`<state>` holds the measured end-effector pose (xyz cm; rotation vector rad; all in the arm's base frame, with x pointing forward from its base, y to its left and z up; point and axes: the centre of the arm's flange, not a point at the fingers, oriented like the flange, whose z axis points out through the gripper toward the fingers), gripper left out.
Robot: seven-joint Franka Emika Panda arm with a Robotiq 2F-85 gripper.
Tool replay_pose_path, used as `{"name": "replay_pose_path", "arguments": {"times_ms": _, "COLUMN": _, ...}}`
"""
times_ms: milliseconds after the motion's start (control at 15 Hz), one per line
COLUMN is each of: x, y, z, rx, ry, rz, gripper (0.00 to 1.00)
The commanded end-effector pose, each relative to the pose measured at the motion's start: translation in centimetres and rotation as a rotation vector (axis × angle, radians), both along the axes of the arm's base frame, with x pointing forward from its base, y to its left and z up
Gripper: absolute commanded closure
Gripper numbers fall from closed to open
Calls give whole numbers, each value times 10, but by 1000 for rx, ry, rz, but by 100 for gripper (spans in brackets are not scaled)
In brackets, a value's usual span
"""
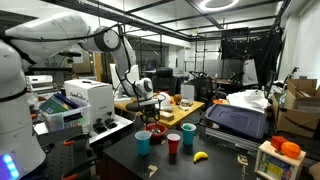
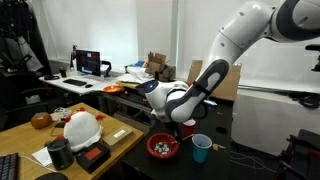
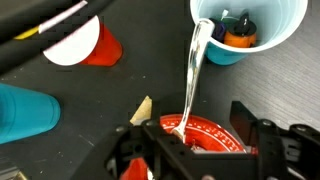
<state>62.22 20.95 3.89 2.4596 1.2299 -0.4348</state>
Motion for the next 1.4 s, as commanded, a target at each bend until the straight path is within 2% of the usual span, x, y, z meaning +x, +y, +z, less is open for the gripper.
{"name": "replay_pose_path", "arguments": {"times_ms": 0, "x": -8, "y": -12, "z": -1, "rx": -22, "ry": -20, "rz": 7, "gripper": 0}}
{"name": "replay_pose_path", "arguments": {"times_ms": 467, "x": -18, "y": -32, "z": -20, "rx": -68, "ry": 1, "rz": 23, "gripper": 0}}
{"name": "replay_pose_path", "arguments": {"times_ms": 533, "x": -18, "y": -32, "z": -21, "rx": -67, "ry": -5, "rz": 31, "gripper": 25}}
{"name": "replay_pose_path", "arguments": {"times_ms": 600, "x": -18, "y": -32, "z": -22, "rx": -63, "ry": -9, "rz": 37, "gripper": 26}}
{"name": "replay_pose_path", "arguments": {"times_ms": 667, "x": -18, "y": -32, "z": -22, "rx": -58, "ry": -11, "rz": 39, "gripper": 32}}
{"name": "replay_pose_path", "arguments": {"times_ms": 1200, "x": -11, "y": -32, "z": -19, "rx": -39, "ry": -30, "rz": 36, "gripper": 93}}
{"name": "replay_pose_path", "arguments": {"times_ms": 1267, "x": -10, "y": -32, "z": -19, "rx": -37, "ry": -33, "rz": 34, "gripper": 99}}
{"name": "replay_pose_path", "arguments": {"times_ms": 1333, "x": -9, "y": -32, "z": -18, "rx": -36, "ry": -34, "rz": 34, "gripper": 100}}
